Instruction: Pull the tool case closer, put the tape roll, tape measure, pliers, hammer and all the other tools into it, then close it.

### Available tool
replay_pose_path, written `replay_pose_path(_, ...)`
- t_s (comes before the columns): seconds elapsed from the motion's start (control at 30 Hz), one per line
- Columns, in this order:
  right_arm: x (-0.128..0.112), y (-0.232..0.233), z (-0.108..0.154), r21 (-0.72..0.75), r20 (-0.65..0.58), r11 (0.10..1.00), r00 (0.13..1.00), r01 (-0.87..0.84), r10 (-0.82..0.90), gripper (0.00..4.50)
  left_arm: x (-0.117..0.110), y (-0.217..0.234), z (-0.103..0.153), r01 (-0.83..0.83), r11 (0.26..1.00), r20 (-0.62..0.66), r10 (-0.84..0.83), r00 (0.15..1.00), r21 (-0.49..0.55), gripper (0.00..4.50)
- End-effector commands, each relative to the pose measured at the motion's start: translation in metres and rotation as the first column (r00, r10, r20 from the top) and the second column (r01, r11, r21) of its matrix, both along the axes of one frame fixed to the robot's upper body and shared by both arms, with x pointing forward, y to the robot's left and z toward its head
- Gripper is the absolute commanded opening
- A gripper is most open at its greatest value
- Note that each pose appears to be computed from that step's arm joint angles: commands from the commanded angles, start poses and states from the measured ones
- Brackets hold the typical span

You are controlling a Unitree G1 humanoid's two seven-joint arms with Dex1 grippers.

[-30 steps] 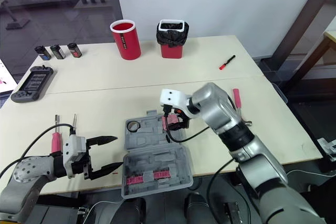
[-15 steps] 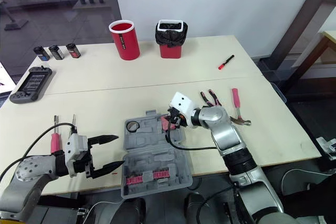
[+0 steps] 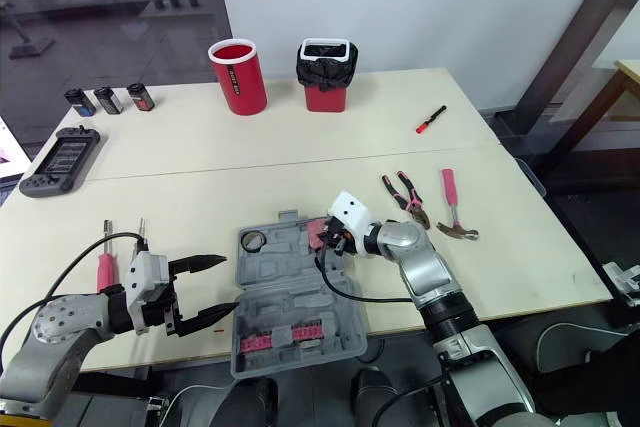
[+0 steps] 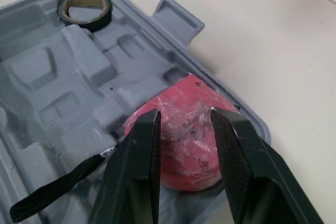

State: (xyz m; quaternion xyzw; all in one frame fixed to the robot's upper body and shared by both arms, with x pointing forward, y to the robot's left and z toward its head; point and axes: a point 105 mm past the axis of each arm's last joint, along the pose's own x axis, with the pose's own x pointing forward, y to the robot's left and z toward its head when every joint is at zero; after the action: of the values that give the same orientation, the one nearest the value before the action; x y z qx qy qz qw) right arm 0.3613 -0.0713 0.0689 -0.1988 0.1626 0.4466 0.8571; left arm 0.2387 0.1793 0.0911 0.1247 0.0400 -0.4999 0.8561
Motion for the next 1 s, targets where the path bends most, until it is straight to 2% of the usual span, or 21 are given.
replay_pose_path(0.03,-0.005,-0.022,-0.046,-0.11,-0.211,0.987,0.968,0.116,-0.137,1.58,0.0,-0.003,0.006,0.009,1.0,0.026,-0.01,1.0,0.011,4.5)
replay_pose_path(0.23,-0.018,-0.025,-0.07,-0.184,-0.343,0.973,0.919,0.137,-0.194,1.58,0.0,-0.002,0.008,0.007,1.0,0.031,-0.008,0.999,0.016,4.5)
replay_pose_path(0.4,-0.012,-0.014,-0.06,-0.143,-0.314,0.979,0.931,0.146,-0.184,1.58,-0.001,-0.002,0.007,0.009,1.0,0.029,-0.009,1.0,0.018,4.5)
replay_pose_path(0.5,-0.008,-0.002,-0.041,-0.068,-0.255,0.991,0.958,0.115,-0.128,1.58,-0.001,-0.001,0.007,0.006,1.0,0.027,-0.007,1.0,0.019,4.5)
replay_pose_path(0.6,0.003,0.012,0.066,0.252,0.037,0.967,0.998,0.035,-0.046,1.58,0.002,0.01,0.012,-0.027,1.0,0.029,0.026,0.999,0.013,4.5)
replay_pose_path(0.63,0.002,0.009,0.087,0.298,0.092,0.954,0.994,0.021,-0.051,1.58,0.003,0.012,0.014,-0.037,0.999,0.028,0.037,0.999,0.01,4.5)
replay_pose_path(0.7,0.0,-0.008,0.113,0.323,0.165,0.946,0.982,0.035,-0.093,1.58,0.004,0.021,0.016,-0.066,0.998,0.013,0.065,0.998,0.006,4.5)
replay_pose_path(0.8,-0.011,-0.058,0.128,0.305,0.193,0.944,0.962,0.127,-0.192,1.58,0.008,0.045,0.023,-0.167,0.986,0.007,0.167,0.986,-0.003,4.5)
replay_pose_path(1.0,-0.061,-0.161,0.096,0.121,0.107,0.932,0.929,0.342,-0.354,1.58,0.002,0.111,0.027,-0.387,0.921,0.001,0.387,0.922,0.052,4.5)
